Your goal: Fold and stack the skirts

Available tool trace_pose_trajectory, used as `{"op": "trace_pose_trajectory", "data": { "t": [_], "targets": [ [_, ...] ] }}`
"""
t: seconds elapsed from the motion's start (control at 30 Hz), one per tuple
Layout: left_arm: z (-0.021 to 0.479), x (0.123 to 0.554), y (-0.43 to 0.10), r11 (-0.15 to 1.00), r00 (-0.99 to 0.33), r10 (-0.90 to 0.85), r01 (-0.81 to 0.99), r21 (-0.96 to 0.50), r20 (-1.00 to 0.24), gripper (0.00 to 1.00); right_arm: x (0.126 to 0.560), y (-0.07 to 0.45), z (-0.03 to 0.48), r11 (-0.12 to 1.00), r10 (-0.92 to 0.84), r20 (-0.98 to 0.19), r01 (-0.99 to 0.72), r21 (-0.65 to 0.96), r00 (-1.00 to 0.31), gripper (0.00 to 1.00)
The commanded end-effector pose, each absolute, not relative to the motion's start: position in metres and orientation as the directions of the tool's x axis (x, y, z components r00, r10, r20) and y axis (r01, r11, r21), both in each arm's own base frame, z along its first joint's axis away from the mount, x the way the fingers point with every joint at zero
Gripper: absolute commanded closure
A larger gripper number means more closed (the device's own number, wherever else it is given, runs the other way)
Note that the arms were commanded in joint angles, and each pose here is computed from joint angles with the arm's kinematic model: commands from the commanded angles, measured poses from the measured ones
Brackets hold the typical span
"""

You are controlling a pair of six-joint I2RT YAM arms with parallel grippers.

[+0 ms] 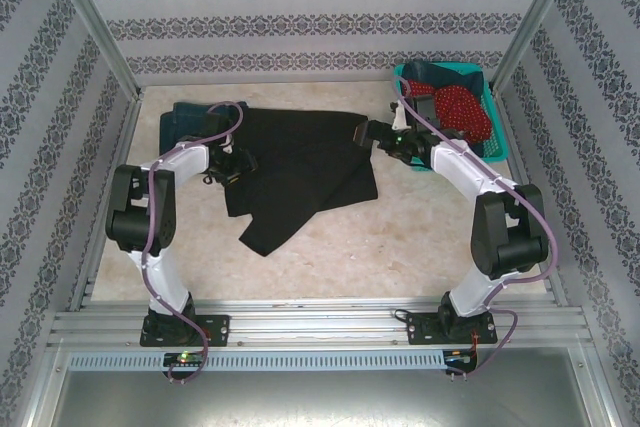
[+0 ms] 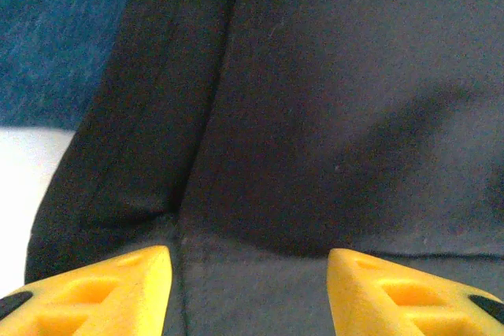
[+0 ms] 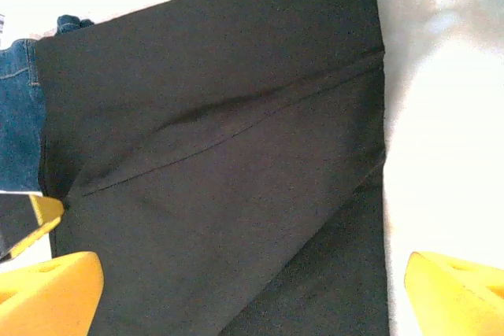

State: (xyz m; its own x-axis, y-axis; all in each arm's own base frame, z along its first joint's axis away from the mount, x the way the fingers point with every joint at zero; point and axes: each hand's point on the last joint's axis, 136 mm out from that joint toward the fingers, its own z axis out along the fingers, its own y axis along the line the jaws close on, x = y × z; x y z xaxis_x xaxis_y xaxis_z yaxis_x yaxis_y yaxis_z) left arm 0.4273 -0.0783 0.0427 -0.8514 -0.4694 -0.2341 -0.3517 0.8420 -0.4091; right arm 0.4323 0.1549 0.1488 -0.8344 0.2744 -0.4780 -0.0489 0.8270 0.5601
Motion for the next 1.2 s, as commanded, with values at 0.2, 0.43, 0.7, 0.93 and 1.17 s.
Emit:
{"op": "trace_pose_trajectory", "data": {
  "t": [0.2,0.43,0.7,0.93,1.17],
  "targets": [
    [0.054,0.441,-0.084,0.794,-0.811,-0.526,-0.361,-0.489,-0.256,0.84,0.431,0.154,0.159,0.834,0.274,-0.517,-0.068,0.548,-0.811,0.02],
    [0.098,0.430,-0.065,0.830,-0.796,-0.506,-0.346,-0.438,-0.332,1.00,0.460,0.164,0.153,0.843,0.178,-0.569,-0.173,0.508,-0.803,0.02],
    [0.131,0.421,-0.062,0.842,-0.790,-0.484,-0.302,-0.447,-0.377,1.00,0.509,0.146,0.106,0.914,0.250,-0.495,0.035,0.403,-0.832,0.20],
    [0.132,0.422,-0.067,0.838,-0.799,-0.478,-0.289,-0.463,-0.364,1.00,0.514,0.172,0.092,0.831,0.394,-0.316,0.188,0.524,-0.863,0.24],
    [0.130,0.425,-0.070,0.838,-0.805,-0.466,-0.269,-0.475,-0.367,1.00,0.526,0.167,0.073,0.857,0.425,-0.313,0.267,0.441,-0.849,0.26]
  ]
}}
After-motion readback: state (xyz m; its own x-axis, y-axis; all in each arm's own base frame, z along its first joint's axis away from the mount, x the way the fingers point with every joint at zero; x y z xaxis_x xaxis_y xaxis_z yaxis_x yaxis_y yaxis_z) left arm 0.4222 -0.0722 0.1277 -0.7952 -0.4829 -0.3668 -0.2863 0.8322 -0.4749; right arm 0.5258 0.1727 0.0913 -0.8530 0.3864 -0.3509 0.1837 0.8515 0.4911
